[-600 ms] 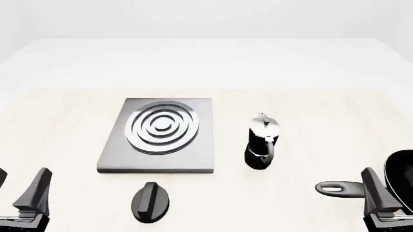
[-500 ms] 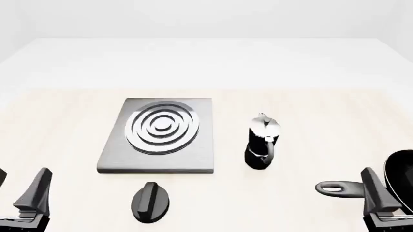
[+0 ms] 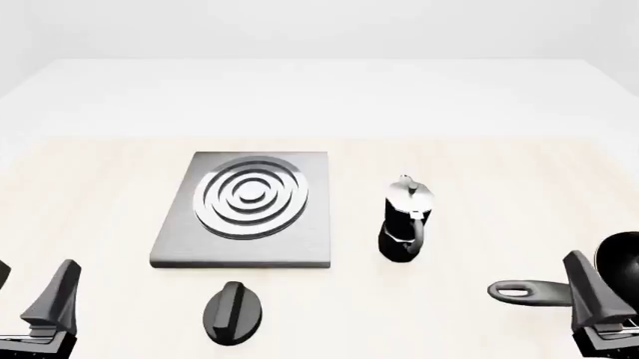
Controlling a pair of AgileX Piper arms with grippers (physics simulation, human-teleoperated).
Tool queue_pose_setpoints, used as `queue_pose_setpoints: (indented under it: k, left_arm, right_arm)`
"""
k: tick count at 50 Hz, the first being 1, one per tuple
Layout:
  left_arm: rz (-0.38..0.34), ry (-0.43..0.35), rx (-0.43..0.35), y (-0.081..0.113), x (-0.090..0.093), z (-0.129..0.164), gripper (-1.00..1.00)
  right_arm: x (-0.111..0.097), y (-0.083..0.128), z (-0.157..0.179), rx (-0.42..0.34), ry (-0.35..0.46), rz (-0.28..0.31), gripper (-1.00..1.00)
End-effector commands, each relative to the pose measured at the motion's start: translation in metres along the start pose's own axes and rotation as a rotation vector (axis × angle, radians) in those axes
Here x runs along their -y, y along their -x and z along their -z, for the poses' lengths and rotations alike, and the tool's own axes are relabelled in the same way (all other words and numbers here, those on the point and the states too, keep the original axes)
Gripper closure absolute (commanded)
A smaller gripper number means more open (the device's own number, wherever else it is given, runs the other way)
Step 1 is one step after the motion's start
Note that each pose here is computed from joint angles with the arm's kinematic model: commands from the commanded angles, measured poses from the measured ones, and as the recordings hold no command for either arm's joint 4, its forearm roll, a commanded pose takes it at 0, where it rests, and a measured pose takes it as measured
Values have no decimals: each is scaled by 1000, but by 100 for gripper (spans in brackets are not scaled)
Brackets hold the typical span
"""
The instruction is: Put the moka pot on the stove.
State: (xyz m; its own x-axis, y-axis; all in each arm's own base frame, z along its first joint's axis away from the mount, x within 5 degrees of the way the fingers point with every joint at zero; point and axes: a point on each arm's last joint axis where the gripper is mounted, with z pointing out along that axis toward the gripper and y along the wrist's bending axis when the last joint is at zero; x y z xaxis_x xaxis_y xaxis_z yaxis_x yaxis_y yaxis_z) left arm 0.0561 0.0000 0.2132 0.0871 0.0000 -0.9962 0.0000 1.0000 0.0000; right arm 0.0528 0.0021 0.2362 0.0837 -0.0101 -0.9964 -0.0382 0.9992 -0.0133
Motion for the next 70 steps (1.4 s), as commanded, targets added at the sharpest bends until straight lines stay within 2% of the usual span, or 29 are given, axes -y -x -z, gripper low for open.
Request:
queue_pose_setpoints:
  k: [1, 30, 52, 70]
  left_arm:
    - [0, 0, 0, 0, 0, 0, -100]
    - [0, 0, 0, 0, 0, 0, -100]
    - [0, 0, 0, 0, 0, 0, -100]
    - [0, 0, 0, 0, 0, 0, -100]
  right_arm:
    - [-3, 18, 2, -7, 59, 1, -100]
    - [-15, 23, -19, -115, 218, -13, -100]
    - [-30, 2, -44, -181, 302, -28, -100]
    - [-38, -8, -59, -201, 322, -39, -100]
